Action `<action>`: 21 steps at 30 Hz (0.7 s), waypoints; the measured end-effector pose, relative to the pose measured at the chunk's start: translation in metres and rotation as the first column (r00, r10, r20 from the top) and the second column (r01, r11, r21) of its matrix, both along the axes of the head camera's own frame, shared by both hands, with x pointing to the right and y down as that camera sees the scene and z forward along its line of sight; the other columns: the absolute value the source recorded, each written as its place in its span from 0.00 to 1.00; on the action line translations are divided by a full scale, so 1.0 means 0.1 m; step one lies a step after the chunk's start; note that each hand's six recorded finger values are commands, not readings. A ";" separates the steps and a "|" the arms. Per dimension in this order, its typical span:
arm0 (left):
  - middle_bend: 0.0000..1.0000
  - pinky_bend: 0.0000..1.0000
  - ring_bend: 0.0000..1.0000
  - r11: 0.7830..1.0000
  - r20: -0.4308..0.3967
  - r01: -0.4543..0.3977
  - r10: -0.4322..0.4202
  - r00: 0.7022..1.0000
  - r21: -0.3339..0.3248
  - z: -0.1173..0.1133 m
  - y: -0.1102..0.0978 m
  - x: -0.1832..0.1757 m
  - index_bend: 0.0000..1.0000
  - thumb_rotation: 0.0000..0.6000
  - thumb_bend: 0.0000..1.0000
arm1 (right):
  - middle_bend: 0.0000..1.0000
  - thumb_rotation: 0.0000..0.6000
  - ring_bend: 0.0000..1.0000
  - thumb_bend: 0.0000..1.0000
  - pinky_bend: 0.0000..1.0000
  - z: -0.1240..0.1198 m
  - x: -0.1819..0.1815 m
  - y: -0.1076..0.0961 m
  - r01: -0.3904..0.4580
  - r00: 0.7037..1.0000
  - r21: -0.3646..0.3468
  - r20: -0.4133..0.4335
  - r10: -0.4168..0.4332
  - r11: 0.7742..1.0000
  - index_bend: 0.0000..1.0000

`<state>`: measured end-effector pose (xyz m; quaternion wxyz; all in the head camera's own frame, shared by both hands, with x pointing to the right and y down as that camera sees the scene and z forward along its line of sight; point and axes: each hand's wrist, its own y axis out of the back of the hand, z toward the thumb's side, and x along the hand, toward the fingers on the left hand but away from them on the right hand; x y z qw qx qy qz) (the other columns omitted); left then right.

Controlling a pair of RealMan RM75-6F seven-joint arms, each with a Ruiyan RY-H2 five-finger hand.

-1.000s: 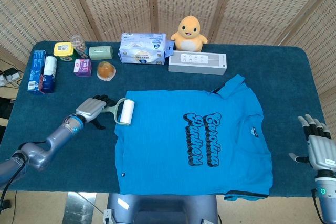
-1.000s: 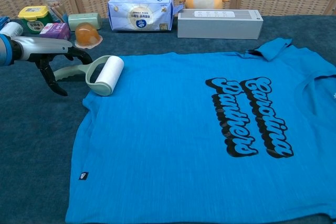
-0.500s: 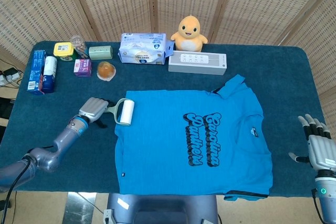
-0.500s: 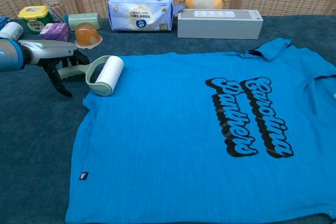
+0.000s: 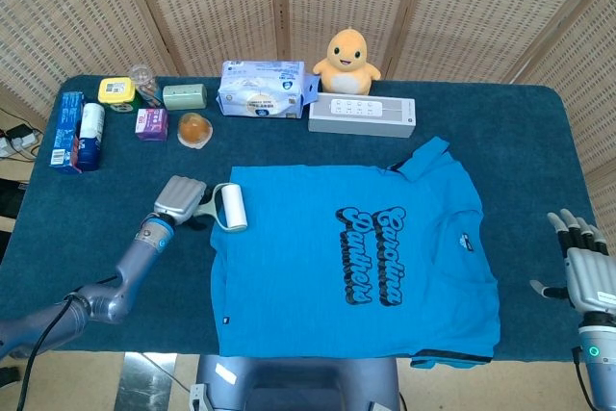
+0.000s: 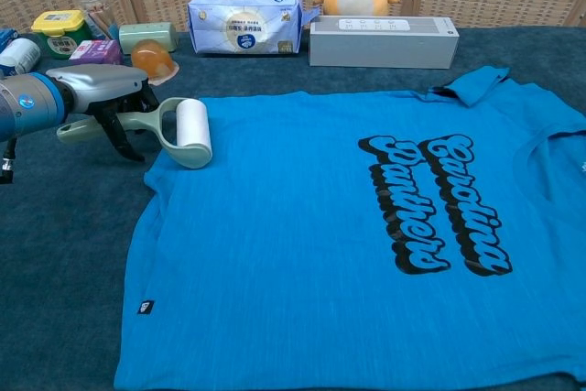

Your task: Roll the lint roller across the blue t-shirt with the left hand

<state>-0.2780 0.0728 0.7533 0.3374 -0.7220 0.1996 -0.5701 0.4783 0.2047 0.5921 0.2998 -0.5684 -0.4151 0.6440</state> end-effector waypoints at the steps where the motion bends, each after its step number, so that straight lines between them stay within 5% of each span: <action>1: 0.86 0.57 0.66 1.000 -0.001 0.003 -0.003 1.000 0.003 0.00 0.00 0.01 0.74 1.00 0.09 | 0.00 1.00 0.00 0.00 0.03 0.00 0.00 0.00 0.000 1.000 0.000 0.000 0.000 1.000 0.00; 5: 0.92 0.76 0.74 0.999 -0.016 0.012 -0.011 1.000 0.037 -0.02 -0.04 0.04 0.75 1.00 0.10 | 0.00 1.00 0.00 0.00 0.03 0.00 0.00 0.00 -0.002 1.000 0.000 0.002 0.002 1.000 0.00; 13: 1.00 0.92 0.85 0.994 -0.013 -0.006 0.007 1.000 0.114 -0.05 -0.10 0.07 0.82 1.00 0.13 | 0.00 1.00 0.00 0.00 0.03 0.00 0.00 0.00 -0.002 1.000 -0.001 0.004 0.002 1.000 0.00; 21: 1.00 1.00 0.92 0.991 -0.048 0.016 -0.010 0.999 0.131 -0.08 -0.12 0.10 0.92 1.00 0.58 | 0.00 1.00 0.00 0.00 0.03 0.00 0.00 0.00 -0.002 1.000 -0.004 0.008 0.002 1.000 0.00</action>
